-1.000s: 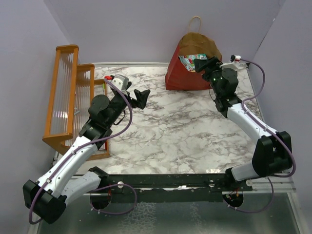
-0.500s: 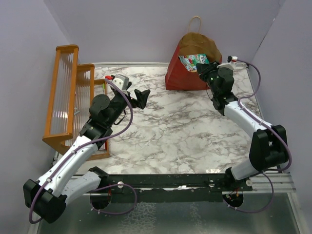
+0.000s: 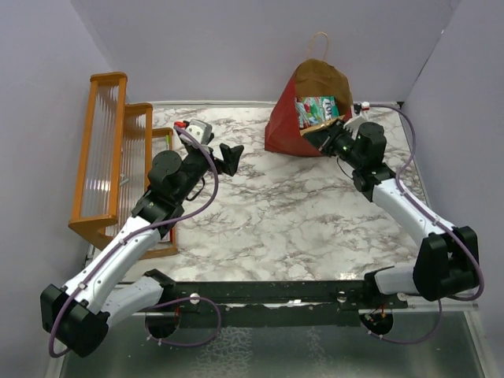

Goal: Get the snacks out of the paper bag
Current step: Adjust the paper bag at the center of the board.

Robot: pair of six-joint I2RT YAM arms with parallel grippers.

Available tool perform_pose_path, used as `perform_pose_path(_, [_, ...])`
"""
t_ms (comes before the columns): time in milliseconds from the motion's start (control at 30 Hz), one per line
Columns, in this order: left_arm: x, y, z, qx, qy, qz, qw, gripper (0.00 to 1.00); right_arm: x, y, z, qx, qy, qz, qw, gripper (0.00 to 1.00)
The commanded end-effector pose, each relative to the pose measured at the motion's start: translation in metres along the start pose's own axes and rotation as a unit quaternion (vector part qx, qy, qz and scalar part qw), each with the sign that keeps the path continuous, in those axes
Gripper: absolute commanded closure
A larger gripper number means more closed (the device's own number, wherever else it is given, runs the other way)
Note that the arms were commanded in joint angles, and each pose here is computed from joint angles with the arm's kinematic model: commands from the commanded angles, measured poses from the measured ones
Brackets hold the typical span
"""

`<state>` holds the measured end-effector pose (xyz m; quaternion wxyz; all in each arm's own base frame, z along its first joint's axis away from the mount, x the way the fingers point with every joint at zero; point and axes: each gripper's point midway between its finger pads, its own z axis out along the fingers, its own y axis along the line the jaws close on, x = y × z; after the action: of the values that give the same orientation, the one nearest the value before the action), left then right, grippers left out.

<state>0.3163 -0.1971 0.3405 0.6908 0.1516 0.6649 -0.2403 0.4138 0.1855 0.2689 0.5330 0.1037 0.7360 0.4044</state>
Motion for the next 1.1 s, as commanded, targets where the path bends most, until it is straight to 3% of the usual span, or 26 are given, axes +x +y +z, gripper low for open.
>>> perform_pose_path(0, [0.003,0.0,0.003,0.0,0.001,0.003,1.0,0.06,0.062,0.05,-0.055,-0.133,0.178,-0.015,0.975,0.99])
perform_pose_path(100, [0.008,0.0,0.005,0.001,0.009,0.003,1.0,0.06,0.083,0.047,-0.088,-0.129,0.236,-0.035,0.962,0.99])
perform_pose_path(200, [0.013,-0.001,0.007,0.001,0.021,0.003,1.0,0.07,0.086,0.039,-0.122,-0.091,0.241,-0.081,0.963,0.99])
perform_pose_path(367, [0.027,-0.002,0.013,0.0,0.052,-0.017,0.998,0.07,0.072,0.014,-0.181,0.018,0.182,-0.137,0.974,0.99])
perform_pose_path(467, [0.042,-0.005,0.016,-0.013,0.085,-0.088,0.992,0.1,0.052,0.005,-0.214,0.075,0.106,-0.142,0.981,0.97])
perform_pose_path(533, [0.047,-0.025,0.015,0.025,0.102,-0.149,0.983,0.13,0.043,0.018,-0.228,0.05,0.062,-0.149,0.986,0.95])
perform_pose_path(633, [0.04,-0.048,0.012,0.065,0.099,-0.24,0.964,0.14,0.029,0.023,-0.243,0.049,0.007,-0.156,0.987,0.87])
perform_pose_path(767, [0.022,-0.044,0.006,0.037,0.059,-0.32,0.945,0.11,0.024,0.016,-0.248,0.077,-0.004,-0.141,0.987,0.88])
perform_pose_path(867, [0.01,-0.042,0.014,0.034,0.035,-0.335,0.941,0.05,0.025,0.015,-0.246,0.077,-0.004,-0.138,0.987,0.88])
perform_pose_path(1067, [0.015,-0.057,0.064,0.062,0.097,-0.319,0.941,0.03,0.02,0.017,-0.249,0.077,-0.015,-0.144,0.987,0.86])
